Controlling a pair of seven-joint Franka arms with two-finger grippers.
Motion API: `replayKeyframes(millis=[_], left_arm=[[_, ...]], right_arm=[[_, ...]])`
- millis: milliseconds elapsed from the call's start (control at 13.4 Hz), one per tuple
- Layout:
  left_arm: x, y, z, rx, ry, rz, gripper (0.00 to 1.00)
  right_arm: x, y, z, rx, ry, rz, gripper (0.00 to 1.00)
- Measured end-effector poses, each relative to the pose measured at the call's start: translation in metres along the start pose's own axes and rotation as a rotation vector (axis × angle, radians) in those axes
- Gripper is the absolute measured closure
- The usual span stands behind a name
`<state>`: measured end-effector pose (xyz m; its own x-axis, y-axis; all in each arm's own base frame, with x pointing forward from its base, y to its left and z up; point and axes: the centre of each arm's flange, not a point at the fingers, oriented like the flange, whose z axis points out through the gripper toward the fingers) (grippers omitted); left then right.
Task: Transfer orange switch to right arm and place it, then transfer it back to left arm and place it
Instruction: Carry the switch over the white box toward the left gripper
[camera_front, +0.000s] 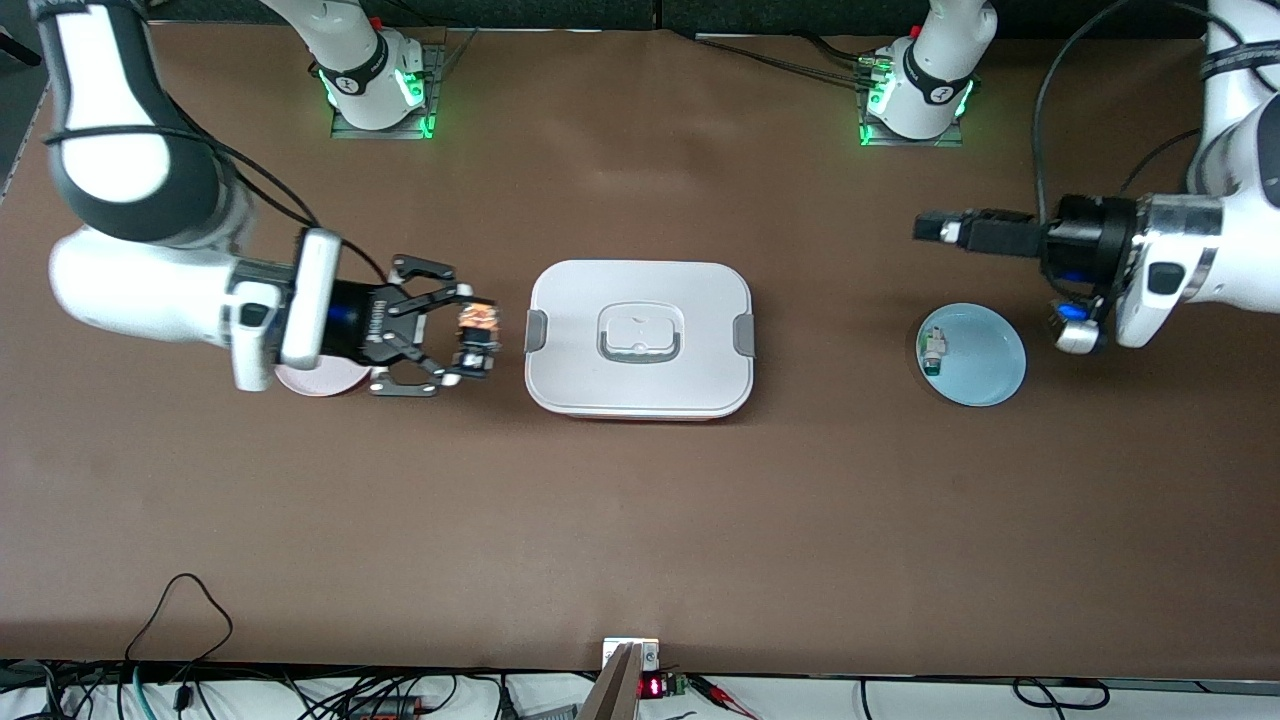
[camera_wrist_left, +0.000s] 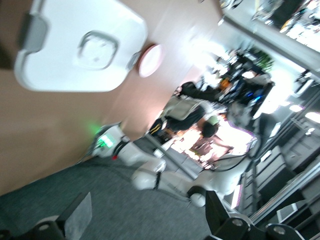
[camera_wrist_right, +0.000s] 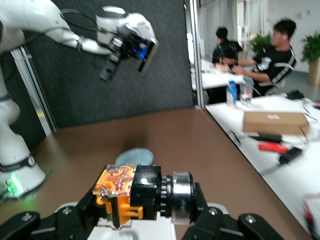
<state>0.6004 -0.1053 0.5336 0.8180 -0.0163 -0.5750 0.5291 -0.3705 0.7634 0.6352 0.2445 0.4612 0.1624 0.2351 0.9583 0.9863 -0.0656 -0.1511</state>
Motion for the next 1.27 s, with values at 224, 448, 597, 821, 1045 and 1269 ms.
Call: replayKeyframes(millis=[224,448,597,821,1045,1269], left_arm=[[0.008,0.022,0.043,-0.055,0.062,0.020,0.00],[0.016,0.034,0.090,-0.151,0.140,0.021,0.00],[0.016,0.037,0.112,-0.188,0.173,0.056,0.00],[0.019,0.032,0.124,-0.190,0.202,0.190,0.00],[0.032,0.015,0.138,-0.203,0.195,0.265,0.00],[0.031,0.018,0.168,-0.239,0.208,0.265,0.00]], right_arm=[[-0.001,-0.018,0.061,0.026,0.098,0.055,0.28],[0.000,-0.035,0.106,-0.016,0.113,0.091,0.28],[0.002,-0.045,0.126,-0.045,0.123,0.113,0.28],[0.011,-0.051,0.135,-0.054,0.144,0.120,0.28],[0.024,-0.053,0.138,-0.058,0.186,0.127,0.28],[0.034,-0.061,0.150,-0.057,0.190,0.142,0.28]])
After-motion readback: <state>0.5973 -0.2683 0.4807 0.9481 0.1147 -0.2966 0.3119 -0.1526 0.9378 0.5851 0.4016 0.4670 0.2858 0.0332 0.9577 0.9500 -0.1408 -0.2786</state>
